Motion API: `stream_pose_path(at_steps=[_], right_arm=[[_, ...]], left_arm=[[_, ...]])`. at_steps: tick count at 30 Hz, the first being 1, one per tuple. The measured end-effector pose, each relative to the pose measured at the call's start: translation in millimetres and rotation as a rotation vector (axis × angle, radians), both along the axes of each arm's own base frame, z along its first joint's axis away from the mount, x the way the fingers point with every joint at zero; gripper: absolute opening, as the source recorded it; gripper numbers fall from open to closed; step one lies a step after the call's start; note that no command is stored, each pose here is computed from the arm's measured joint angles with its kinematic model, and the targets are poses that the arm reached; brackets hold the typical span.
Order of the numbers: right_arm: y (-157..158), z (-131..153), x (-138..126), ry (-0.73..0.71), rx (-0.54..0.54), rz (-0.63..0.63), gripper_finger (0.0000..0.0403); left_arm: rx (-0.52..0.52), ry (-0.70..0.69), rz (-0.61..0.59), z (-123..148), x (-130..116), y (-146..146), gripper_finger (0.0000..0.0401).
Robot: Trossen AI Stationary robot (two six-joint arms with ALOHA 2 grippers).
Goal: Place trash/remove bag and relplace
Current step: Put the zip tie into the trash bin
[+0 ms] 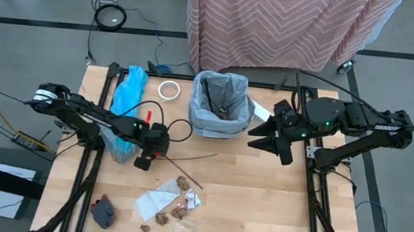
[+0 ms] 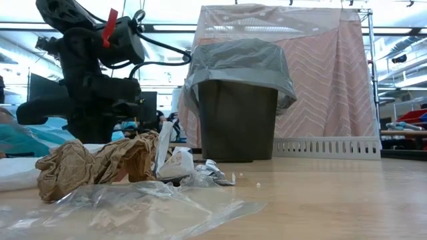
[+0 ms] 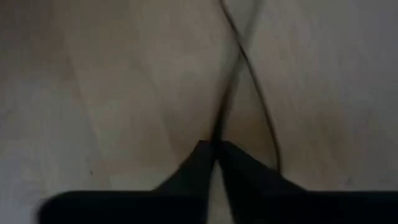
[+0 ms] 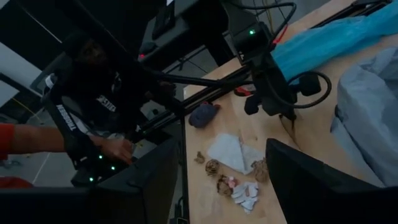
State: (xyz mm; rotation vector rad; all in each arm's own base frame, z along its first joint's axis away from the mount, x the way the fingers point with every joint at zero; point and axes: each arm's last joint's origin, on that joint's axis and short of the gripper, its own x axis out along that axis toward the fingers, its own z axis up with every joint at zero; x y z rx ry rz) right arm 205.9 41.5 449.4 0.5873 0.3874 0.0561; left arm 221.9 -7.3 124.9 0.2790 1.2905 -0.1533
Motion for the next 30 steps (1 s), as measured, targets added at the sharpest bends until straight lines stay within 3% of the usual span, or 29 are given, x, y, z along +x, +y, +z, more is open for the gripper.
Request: stream_pose_path(at_steps=[6, 11, 22, 26, 30], right_arm=[[1, 1, 0, -0.015, 0.004, 0.006, 0.0229], [2, 4, 1, -0.041, 0.003, 0.017, 0.0229], [4, 8, 0, -0.096, -0.047, 0.071, 0.0229], [5, 8, 0, -0.098, -0.056, 0.098, 0.0229], [5, 8, 0, -0.101, -0.068, 0.116, 0.0229]], left_arm=[[0.012, 0.020, 0.060, 4, 3, 1, 0.0004], [0.025, 0.062, 0.148, 28, 16, 1, 0.0002], [-0.022, 0.003, 0.223, 133, 48, -12, 0.0001], [-0.050, -0.082, 0.241, 180, 54, -17, 0.0001], [-0.059, -0.254, 0.257, 231, 59, -19, 0.0000]])
